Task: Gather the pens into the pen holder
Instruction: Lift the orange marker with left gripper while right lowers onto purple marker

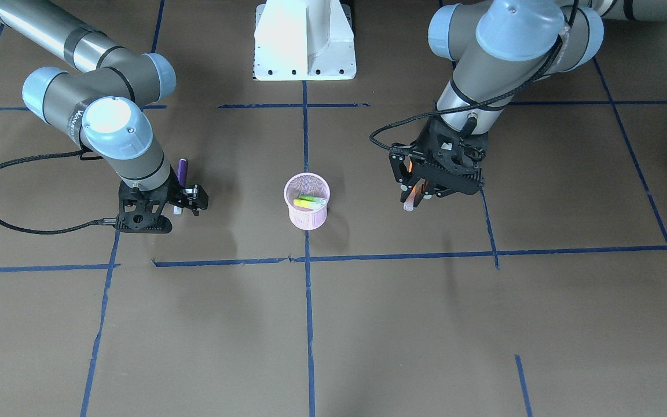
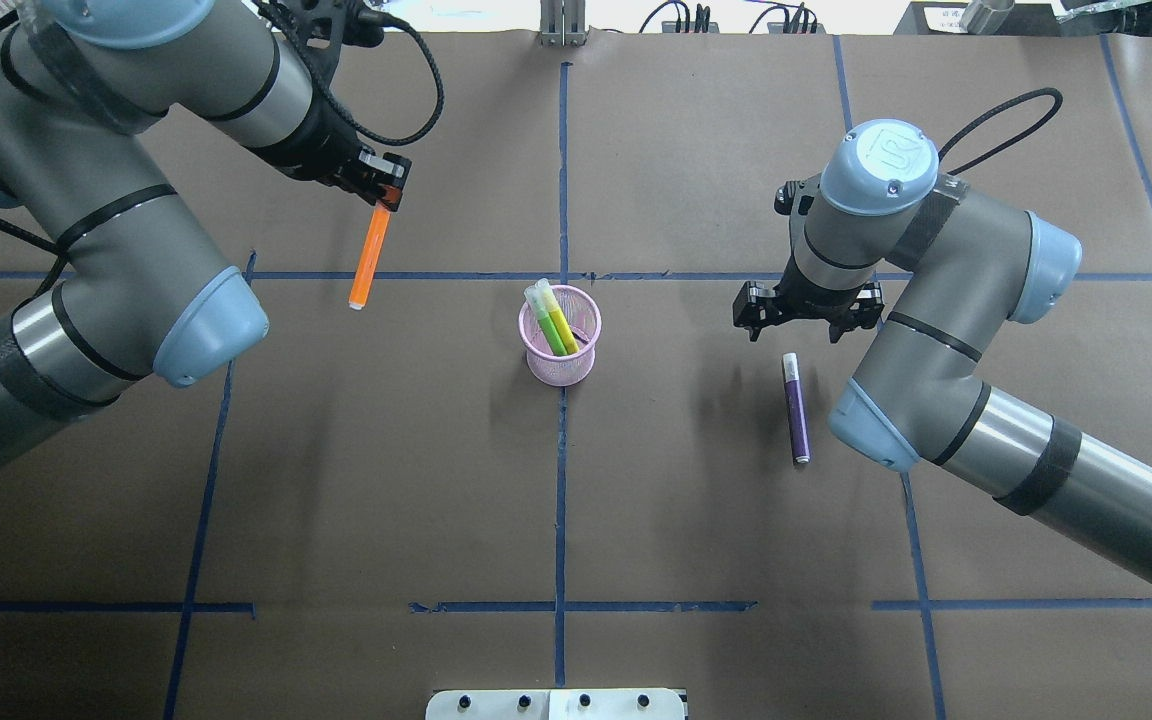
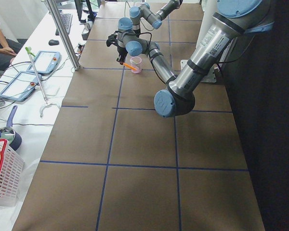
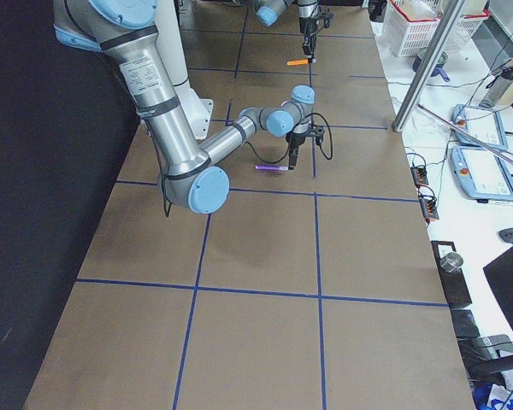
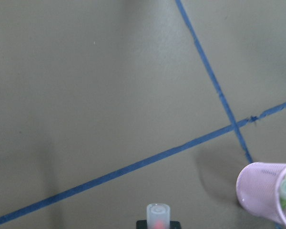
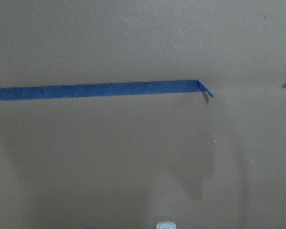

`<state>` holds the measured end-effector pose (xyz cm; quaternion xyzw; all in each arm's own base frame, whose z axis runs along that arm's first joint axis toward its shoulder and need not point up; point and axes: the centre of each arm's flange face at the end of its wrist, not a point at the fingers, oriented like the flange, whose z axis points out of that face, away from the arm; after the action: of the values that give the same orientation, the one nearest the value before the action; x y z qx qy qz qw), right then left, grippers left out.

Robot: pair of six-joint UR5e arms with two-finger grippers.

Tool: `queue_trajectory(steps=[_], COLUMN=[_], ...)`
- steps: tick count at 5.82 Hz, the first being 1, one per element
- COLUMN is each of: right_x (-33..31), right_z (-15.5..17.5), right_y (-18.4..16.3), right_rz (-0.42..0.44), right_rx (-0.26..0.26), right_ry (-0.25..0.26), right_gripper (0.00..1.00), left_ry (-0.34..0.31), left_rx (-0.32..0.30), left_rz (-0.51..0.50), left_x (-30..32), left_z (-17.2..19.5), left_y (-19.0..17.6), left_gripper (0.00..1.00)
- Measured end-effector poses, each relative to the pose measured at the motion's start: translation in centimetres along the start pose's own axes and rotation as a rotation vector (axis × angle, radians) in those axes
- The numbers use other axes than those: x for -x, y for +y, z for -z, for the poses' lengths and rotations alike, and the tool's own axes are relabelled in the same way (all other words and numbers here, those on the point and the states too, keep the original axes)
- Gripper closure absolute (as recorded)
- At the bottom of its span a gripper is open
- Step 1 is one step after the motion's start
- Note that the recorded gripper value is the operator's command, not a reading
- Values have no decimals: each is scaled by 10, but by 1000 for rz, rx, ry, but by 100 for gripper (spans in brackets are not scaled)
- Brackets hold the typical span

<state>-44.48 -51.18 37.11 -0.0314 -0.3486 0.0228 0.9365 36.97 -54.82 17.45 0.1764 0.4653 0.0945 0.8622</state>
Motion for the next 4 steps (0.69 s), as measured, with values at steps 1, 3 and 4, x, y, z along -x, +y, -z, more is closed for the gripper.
queue_trajectory(steps=[1, 3, 4], right_x=[-4, -4, -5], right_z=[-5, -17, -26], right_y=[2, 13, 23], right_rz=[-7, -3, 5], right_rx=[16, 27, 20], right_ry=[-2, -19, -45], right_gripper=[0, 0, 0], left_ry=[11, 17, 16], left_rx=[-18, -46, -61], left_rz=[15, 28, 31], left_x=[-10, -20, -25], left_z=[7, 16, 20], left_y=[-5, -12, -15], left_gripper=[100, 100, 100])
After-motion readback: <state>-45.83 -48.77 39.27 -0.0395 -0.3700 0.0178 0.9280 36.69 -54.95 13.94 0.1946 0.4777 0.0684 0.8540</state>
